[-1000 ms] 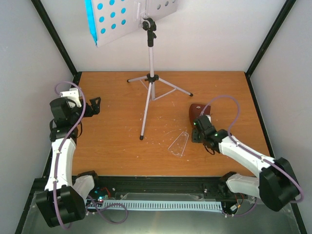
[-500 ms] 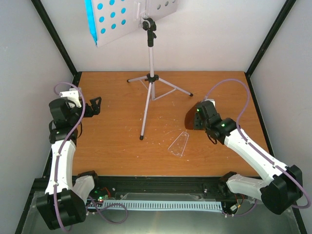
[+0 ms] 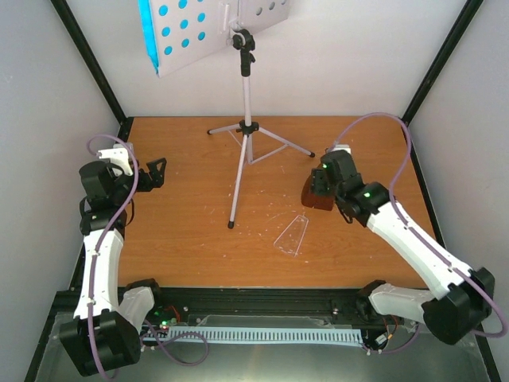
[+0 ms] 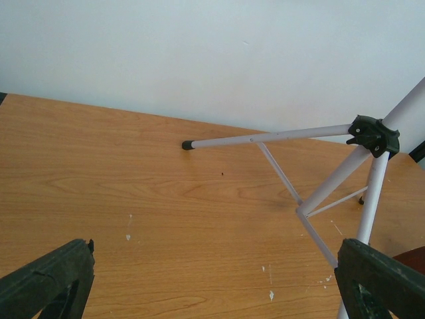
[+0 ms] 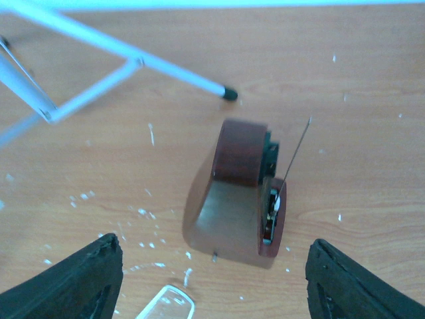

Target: Pack up the instrument practice props

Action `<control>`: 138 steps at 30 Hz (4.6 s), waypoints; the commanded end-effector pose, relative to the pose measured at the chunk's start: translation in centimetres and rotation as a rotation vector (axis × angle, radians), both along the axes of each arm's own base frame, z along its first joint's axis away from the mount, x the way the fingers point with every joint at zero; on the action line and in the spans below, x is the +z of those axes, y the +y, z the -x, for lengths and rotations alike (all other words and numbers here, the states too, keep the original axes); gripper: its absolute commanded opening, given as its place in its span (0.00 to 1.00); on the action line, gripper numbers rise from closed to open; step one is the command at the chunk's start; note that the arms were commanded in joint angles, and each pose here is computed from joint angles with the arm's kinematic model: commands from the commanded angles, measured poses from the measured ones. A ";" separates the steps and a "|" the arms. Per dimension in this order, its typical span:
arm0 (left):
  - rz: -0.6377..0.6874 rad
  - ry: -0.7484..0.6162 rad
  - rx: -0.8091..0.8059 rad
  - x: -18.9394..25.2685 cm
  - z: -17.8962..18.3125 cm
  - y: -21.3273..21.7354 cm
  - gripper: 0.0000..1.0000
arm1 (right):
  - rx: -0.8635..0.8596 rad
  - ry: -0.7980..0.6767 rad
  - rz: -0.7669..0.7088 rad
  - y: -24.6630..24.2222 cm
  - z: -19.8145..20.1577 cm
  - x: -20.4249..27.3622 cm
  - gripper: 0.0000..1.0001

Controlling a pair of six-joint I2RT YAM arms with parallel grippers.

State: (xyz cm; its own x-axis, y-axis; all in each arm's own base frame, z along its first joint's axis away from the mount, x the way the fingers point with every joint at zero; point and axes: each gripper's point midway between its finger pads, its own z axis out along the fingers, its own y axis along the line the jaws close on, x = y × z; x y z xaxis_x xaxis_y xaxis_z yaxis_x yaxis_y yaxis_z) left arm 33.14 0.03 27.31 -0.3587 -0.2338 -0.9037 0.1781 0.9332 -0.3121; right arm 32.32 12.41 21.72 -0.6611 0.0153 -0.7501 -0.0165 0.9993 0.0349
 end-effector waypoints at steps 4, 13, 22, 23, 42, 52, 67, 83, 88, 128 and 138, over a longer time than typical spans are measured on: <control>0.019 -0.029 -0.026 1.1 0.0 -0.5 0.99 | -0.016 -0.267 -0.174 -3.3 0.5 10.7 0.79; 0.052 -0.019 -0.079 0.6 -0.1 -1.4 0.99 | -0.055 -0.205 -0.646 -8.9 -4.0 6.3 0.78; 0.055 -0.006 -0.078 0.2 -0.4 -1.3 0.99 | -0.128 0.033 -0.698 -11.7 -9.1 -5.3 0.70; 0.056 -0.001 -0.078 0.1 -0.5 -1.3 0.99 | -0.130 0.048 -0.701 -11.8 -9.6 -6.1 0.68; 0.058 0.033 -0.073 -1.0 -1.1 -1.0 0.99 | 0.010 0.354 -0.753 -6.7 -9.8 -16.0 0.50; 0.073 0.046 -0.082 -1.4 -1.2 -1.2 0.99 | 0.099 0.415 -0.746 0.0 -4.0 -16.5 0.49; 0.066 0.045 -0.071 -1.2 -1.6 -0.9 0.99 | 0.221 0.448 -0.716 6.6 2.3 -16.3 0.49; 0.102 0.082 -0.460 -2.6 -0.3 -11.5 0.99 | 0.284 0.281 -0.596 7.3 4.4 -14.1 0.58; 0.142 0.130 -0.619 -2.7 2.8 -16.9 0.99 | 0.281 0.194 -0.557 6.0 5.1 -12.9 0.72; 0.105 0.308 -0.735 -6.3 5.6 -29.3 0.86 | 0.463 0.121 -0.567 12.7 6.1 -14.4 0.60; -0.059 0.055 -0.709 3.4 5.1 -27.1 0.99 | 0.676 -0.093 -0.577 12.8 8.5 -7.9 0.88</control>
State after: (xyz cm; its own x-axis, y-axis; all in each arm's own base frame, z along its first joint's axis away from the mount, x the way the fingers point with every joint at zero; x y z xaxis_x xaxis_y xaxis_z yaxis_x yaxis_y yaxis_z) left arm 28.21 -28.37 22.87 -0.6477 0.1231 -0.7519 0.6452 0.6135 -0.4554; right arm 24.83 24.57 10.39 -0.7085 0.0666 -0.7026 -0.4891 0.6714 0.5568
